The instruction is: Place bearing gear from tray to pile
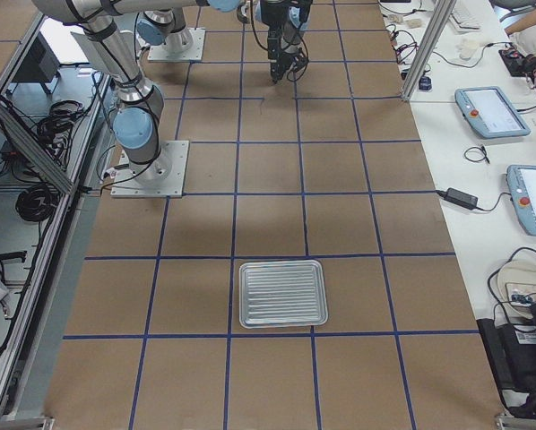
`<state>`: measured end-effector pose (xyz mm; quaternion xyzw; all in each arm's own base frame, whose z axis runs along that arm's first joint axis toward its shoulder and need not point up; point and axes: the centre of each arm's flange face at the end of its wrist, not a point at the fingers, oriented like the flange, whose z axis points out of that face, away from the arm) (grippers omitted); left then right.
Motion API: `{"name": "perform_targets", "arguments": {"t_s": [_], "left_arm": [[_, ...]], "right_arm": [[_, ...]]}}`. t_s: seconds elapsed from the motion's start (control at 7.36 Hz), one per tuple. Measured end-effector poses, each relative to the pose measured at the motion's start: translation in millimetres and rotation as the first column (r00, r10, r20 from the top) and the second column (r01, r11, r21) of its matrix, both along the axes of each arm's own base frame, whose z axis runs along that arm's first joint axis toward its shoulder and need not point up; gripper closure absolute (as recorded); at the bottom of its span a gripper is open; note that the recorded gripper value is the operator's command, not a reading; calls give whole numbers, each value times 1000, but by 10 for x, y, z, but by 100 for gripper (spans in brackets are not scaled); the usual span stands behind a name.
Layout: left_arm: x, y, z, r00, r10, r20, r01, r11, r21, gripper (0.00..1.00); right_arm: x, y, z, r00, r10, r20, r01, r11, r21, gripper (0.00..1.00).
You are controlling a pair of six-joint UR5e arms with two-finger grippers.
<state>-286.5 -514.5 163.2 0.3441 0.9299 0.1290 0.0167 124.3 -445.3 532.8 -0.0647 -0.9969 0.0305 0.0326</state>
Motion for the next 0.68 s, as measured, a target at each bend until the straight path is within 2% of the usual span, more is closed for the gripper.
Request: {"name": "perform_targets", "arguments": {"t_s": [0.27,0.41,0.54,0.68], "left_arm": [[-8,1,16,1000,0,-7,0,1000,-2,100],[2,-19,81,1000,-3,-9,2,1000,-14,100],[40,-70,194,1000,0,-10,0,999,-34,100],[197,-195,358,1000,18,10,-18,998,-55,100]], "right_arm": [[-8,-25,-1,1000,-1,-11,0,1000,-7,0],[-25,116,-6,999,6,-34,-6,1000,1,0],[-28,419,-69,998,26,-51,-25,999,20,0],[20,595,-257,997,48,-55,-47,999,24,0]]}}
